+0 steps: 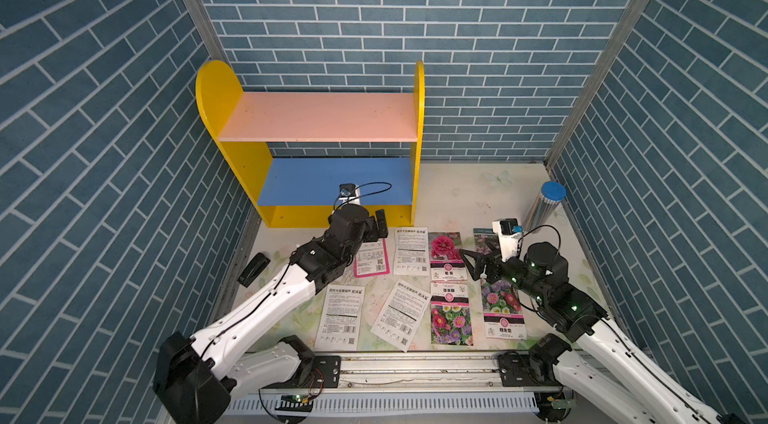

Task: Take the seed bag off the shelf
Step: Reset both arms

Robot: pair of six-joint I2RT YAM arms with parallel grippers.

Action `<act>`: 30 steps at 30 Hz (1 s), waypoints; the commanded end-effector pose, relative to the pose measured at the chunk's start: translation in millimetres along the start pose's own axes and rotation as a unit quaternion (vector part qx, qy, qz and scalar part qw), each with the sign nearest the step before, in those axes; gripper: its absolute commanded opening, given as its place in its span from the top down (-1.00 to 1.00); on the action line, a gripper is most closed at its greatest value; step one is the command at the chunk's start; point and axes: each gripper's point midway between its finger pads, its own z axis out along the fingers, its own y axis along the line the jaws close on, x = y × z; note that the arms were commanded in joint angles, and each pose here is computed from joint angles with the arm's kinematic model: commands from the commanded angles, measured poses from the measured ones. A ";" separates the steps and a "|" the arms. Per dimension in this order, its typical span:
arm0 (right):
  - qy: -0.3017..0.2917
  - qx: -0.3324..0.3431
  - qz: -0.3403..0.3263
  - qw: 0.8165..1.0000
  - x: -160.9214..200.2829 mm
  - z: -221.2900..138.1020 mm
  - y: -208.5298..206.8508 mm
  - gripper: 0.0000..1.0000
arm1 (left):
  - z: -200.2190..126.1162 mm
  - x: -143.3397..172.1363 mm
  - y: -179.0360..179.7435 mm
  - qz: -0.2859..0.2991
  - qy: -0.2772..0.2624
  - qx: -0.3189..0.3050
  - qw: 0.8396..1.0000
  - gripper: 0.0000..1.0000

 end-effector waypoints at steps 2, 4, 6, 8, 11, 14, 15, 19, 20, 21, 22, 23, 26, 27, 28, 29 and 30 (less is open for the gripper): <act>-0.089 0.074 -0.071 0.991 -41.7 8.1 -23.2 -1.00 | -6.3 -14.1 46.4 0.032 -0.054 -0.087 0.994 -0.99; -0.091 0.118 -0.095 0.984 -40.5 13.9 -41.0 -1.00 | -6.1 -15.9 65.1 0.030 -0.064 -0.108 0.992 -0.99; -0.102 0.141 -0.117 0.978 -40.6 17.6 -52.8 -1.00 | -5.3 -18.6 78.8 0.029 -0.083 -0.114 0.990 -0.99; -0.109 0.157 -0.144 0.971 -39.1 20.3 -64.1 -1.00 | -3.7 -16.5 90.8 0.025 -0.098 -0.108 0.989 -0.99; -0.115 0.196 -0.161 0.961 -38.7 19.3 -89.6 -1.00 | -2.9 -15.2 105.8 0.017 -0.120 -0.100 0.988 -0.99; -0.137 0.242 -0.169 0.946 -37.6 8.9 -120.4 -1.00 | 4.2 -9.1 118.6 0.031 -0.123 -0.105 0.986 -0.99; -0.150 0.255 -0.161 0.942 -38.2 3.4 -131.7 -1.00 | 6.4 -8.3 123.1 0.035 -0.126 -0.111 0.985 -1.00; -0.174 0.271 -0.148 0.935 -30.0 -7.5 -166.9 -1.00 | 12.2 -3.3 131.5 0.038 -0.146 -0.115 0.982 -0.99; -0.176 0.277 -0.143 0.934 -26.8 -8.4 -175.9 -1.00 | 13.1 -2.2 132.8 0.039 -0.156 -0.115 0.980 -0.99; -0.173 0.281 -0.141 0.933 -23.2 -7.5 -184.6 -1.00 | 14.5 -0.6 134.3 0.041 -0.163 -0.115 0.979 -1.00; -0.169 0.286 -0.138 0.933 -19.2 -6.6 -192.6 -1.00 | 15.5 1.4 135.3 0.043 -0.167 -0.116 0.978 -0.99; -0.166 0.290 -0.130 0.934 -14.7 -5.3 -201.0 -1.00 | 16.3 2.7 136.9 0.047 -0.172 -0.117 0.977 -0.99; -0.162 0.278 -0.128 0.938 -1.6 3.4 -211.9 -1.00 | 17.5 10.1 143.9 0.050 -0.186 -0.122 0.974 -0.99; -0.158 0.279 -0.125 0.939 3.3 6.3 -215.9 -1.00 | 17.7 12.7 146.2 0.050 -0.188 -0.121 0.973 -0.99; -0.158 0.276 -0.126 0.940 7.1 7.8 -216.8 -1.00 | 18.4 15.8 148.2 0.050 -0.188 -0.121 0.973 -0.99; -0.161 0.270 -0.129 0.941 9.7 9.0 -216.0 -1.00 | 18.1 18.5 149.8 0.051 -0.191 -0.119 0.973 -0.99; -0.160 0.267 -0.129 0.942 13.0 10.2 -216.6 -1.00 | 17.4 20.1 151.9 0.050 -0.194 -0.119 0.972 -0.99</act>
